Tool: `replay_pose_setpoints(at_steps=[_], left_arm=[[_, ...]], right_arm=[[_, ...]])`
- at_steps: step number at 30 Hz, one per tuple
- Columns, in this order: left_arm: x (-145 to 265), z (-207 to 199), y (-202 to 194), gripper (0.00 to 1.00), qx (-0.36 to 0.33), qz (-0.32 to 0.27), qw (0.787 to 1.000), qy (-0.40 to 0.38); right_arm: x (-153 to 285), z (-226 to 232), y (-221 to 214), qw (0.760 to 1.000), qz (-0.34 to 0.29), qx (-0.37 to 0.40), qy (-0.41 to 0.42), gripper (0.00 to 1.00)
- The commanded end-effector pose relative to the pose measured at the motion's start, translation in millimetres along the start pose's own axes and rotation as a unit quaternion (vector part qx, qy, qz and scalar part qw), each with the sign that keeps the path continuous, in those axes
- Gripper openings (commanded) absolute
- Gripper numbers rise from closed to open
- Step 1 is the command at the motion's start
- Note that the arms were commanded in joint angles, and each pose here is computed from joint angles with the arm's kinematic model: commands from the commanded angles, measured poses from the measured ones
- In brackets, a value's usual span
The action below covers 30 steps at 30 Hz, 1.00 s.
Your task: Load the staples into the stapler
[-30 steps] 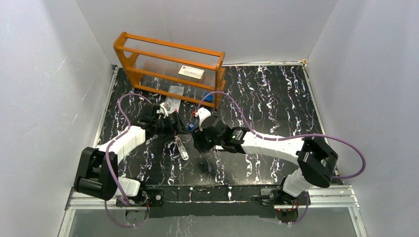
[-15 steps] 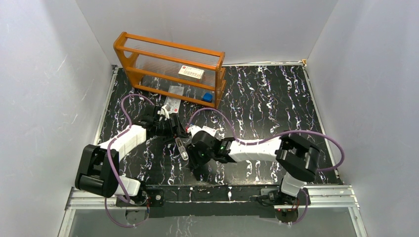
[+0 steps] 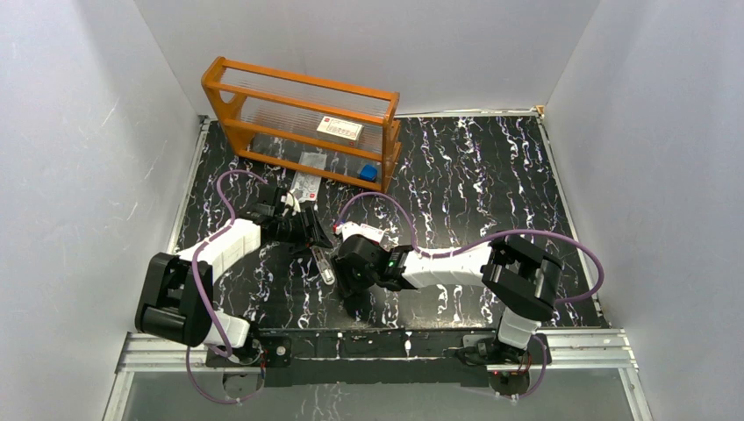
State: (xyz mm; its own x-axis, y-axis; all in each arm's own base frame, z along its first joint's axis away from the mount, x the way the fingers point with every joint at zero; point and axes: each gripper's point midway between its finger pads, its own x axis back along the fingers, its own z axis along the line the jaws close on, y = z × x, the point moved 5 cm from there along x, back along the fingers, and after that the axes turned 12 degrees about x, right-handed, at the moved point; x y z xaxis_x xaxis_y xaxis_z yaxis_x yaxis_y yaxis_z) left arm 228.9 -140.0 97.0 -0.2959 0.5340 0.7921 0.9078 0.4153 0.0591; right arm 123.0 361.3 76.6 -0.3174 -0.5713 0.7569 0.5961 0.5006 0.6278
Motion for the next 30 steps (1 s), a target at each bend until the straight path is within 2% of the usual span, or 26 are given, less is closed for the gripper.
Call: replay_pose_setpoints(at_steps=[1, 13, 20, 22, 25, 30], left_arm=[[6.4, 1.6, -8.2, 0.59, 0.04, 0.005, 0.999, 0.002], [7.6, 12.6, -16.7, 0.56, 0.059, 0.0, 0.998, 0.021], [9.7, 9.2, -11.1, 0.56, 0.038, -0.01, 0.999, 0.02], [12.3, 4.3, -2.7, 0.6, 0.015, -0.026, 0.999, 0.018], [13.9, -7.6, 8.6, 0.72, -0.021, -0.038, 0.999, -0.002], [8.0, -20.5, 11.3, 0.76, -0.061, -0.016, 0.997, -0.052]], right_arm=[[9.7, 3.5, 20.4, 0.999, -0.043, -0.012, -0.002, 0.57], [13.4, 0.9, 16.4, 0.999, -0.043, -0.01, -0.004, 0.57], [13.0, 2.2, 15.8, 0.999, -0.043, -0.009, 0.003, 0.57], [13.0, 2.3, 14.0, 0.999, -0.04, -0.009, 0.005, 0.57], [11.9, 3.9, 16.0, 0.999, -0.05, -0.01, 0.011, 0.57], [8.9, 1.4, 12.2, 0.999, -0.05, -0.01, 0.007, 0.57]])
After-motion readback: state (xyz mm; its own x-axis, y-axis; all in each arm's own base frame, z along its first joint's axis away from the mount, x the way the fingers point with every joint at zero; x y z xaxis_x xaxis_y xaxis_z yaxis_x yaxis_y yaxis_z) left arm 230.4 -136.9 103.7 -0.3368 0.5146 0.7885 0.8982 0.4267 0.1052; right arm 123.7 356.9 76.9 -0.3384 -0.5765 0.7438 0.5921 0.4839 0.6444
